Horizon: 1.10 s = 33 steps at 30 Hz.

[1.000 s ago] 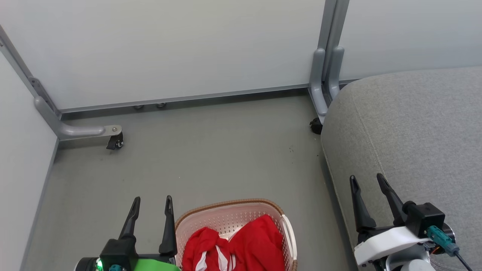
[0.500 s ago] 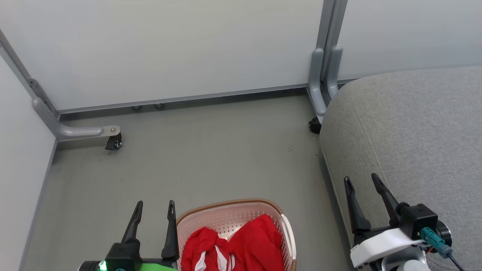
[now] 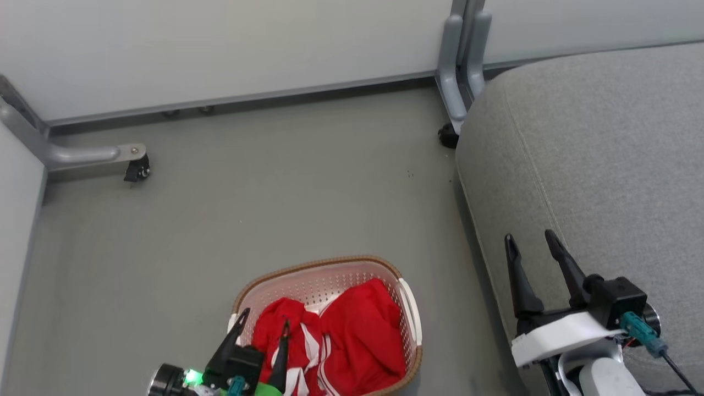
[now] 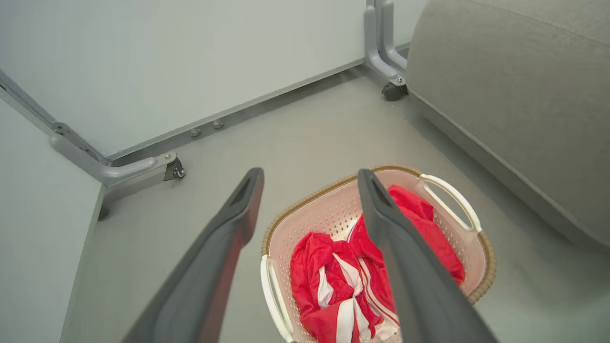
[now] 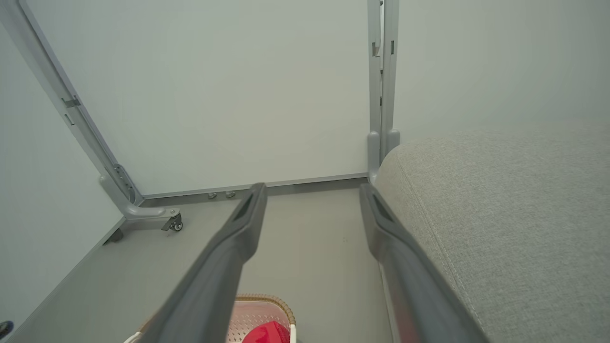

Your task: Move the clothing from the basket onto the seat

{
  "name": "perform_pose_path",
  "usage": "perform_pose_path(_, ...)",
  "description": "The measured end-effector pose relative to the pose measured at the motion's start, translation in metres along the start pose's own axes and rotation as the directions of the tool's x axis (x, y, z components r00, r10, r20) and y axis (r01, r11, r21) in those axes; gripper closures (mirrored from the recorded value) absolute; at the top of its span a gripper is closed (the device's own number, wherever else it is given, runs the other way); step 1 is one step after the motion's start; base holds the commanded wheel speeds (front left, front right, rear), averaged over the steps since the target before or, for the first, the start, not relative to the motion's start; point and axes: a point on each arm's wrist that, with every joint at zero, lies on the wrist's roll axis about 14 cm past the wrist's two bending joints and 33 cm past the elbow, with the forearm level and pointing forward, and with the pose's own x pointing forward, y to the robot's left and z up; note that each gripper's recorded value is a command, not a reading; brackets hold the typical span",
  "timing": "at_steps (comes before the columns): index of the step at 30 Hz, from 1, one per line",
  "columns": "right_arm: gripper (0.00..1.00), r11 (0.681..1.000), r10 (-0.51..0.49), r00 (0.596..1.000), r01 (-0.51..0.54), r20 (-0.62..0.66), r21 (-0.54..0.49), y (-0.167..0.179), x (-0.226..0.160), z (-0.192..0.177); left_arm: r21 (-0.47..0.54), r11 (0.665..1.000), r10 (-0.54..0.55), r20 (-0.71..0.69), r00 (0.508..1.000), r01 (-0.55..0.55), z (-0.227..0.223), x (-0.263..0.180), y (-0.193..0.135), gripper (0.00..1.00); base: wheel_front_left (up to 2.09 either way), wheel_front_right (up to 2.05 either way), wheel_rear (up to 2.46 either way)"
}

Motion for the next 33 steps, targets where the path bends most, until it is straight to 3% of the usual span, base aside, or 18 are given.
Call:
perform_pose_path(4, 0.0, 1.0, -0.021, 1.0, 0.021, -0.012, 0.014, -0.009, 0.014, -0.006, 0.122, 0.984, -0.117, -0.13, 0.985, 0.133, -0.036, 0.02, -0.011, 0.0, 0.0, 0.0, 0.0)
perform_pose_path(7, 0.0, 0.999, -0.037, 0.998, 0.038, -0.047, 0.027, -0.015, 0.023, -0.02, 0.149, 0.965, -0.169, -0.271, 0.948, 0.214, -0.076, 0.028, -0.012, 0.0, 0.0, 0.0, 0.0)
perform_pose_path(14, 0.0, 0.996, -0.063, 0.991, 0.07, -0.118, 0.056, -0.027, 0.041, -0.05, 0.244, 0.856, -0.289, -0.504, 0.814, 0.455, -0.139, 0.051, -0.014, 0.0, 0.0, 0.0, 0.0)
perform_pose_path(16, 0.0, 0.995, -0.075, 0.987, 0.084, -0.145, 0.059, -0.033, 0.045, -0.062, 0.292, 0.796, -0.307, -0.561, 0.769, 0.531, -0.154, 0.06, -0.014, 0.0, 0.0, 0.0, 0.0)
perform_pose_path(17, 0.0, 0.994, -0.082, 0.984, 0.093, -0.156, 0.064, -0.035, 0.046, -0.067, 0.294, 0.783, -0.309, -0.583, 0.752, 0.549, -0.16, 0.063, -0.014, 0.0, 0.0, 0.0, 0.0)
perform_pose_path(21, 0.0, 0.988, -0.114, 0.972, 0.133, -0.205, 0.081, -0.048, 0.05, -0.089, 0.297, 0.753, -0.297, -0.643, 0.706, 0.588, -0.183, 0.084, -0.013, 0.0, 0.0, 0.0, 0.0)
perform_pose_path(25, 0.0, 0.984, -0.136, 0.957, 0.16, -0.257, 0.075, -0.058, 0.052, -0.112, 0.193, 0.743, -0.301, -0.759, 0.577, 0.641, -0.221, 0.081, -0.019, 0.0, 0.0, 0.0, 0.0)
perform_pose_path(29, 0.0, 0.98, -0.157, 0.947, 0.185, -0.28, 0.078, -0.067, 0.055, -0.125, 0.21, 0.736, -0.273, -0.778, 0.566, 0.643, -0.237, 0.107, -0.01, 0.0, 0.0, 0.0, 0.0)
perform_pose_path(33, 0.0, 0.973, -0.186, 0.934, 0.219, -0.303, 0.077, -0.078, 0.055, -0.137, 0.186, 0.738, -0.249, -0.819, 0.517, 0.649, -0.263, 0.113, -0.006, 0.0, 0.0, 0.0, 0.0)
